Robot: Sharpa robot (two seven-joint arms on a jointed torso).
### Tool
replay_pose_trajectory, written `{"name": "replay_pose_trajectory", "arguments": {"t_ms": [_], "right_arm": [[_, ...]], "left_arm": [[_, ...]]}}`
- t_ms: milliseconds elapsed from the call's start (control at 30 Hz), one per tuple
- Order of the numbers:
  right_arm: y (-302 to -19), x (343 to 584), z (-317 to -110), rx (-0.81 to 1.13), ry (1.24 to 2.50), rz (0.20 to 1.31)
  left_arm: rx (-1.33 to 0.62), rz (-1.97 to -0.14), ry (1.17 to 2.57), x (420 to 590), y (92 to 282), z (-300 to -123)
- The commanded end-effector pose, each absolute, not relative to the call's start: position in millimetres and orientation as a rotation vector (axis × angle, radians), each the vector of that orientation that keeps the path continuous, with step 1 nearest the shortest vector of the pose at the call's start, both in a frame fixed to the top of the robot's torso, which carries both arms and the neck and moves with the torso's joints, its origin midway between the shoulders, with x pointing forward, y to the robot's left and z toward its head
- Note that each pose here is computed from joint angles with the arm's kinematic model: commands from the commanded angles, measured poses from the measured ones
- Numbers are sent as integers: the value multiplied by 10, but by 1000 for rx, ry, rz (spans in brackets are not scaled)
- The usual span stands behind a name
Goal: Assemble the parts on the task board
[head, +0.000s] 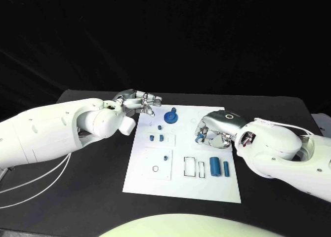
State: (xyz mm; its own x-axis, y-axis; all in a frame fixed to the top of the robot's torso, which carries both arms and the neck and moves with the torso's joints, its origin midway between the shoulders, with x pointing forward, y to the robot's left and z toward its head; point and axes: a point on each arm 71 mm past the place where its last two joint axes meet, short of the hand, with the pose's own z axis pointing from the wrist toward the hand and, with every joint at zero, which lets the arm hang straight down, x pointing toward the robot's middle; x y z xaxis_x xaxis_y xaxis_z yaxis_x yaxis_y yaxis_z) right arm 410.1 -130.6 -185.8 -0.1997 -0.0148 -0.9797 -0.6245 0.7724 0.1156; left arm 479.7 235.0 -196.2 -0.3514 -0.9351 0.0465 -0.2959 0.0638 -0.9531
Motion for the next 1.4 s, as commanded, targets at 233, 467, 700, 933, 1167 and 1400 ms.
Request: {"name": "replay_pose_trajectory", "arguments": {"t_ms": [233,467,700,933,1167,1400], "right_arm": [[-1047,3856,-1662,-527,1635,706],[-600,3665,-1760,-595,1596,830],[-296,3551,-1977,-627,1611,910],[-158,3534,-2156,-635,1641,933],[-106,3531,-2289,-646,1679,929],[-108,3550,-2357,-653,1702,912]], "left_arm": [[-1218,-1325,1732,4802,2306,-1956],[-1213,-1335,1739,4816,2252,-1962],[-1209,-1345,1748,4825,2198,-1968],[-1206,-1350,1755,4828,2163,-1971],[-1204,-1354,1764,4827,2142,-1974],[-1202,-1353,1767,4825,2149,-1973]]}}
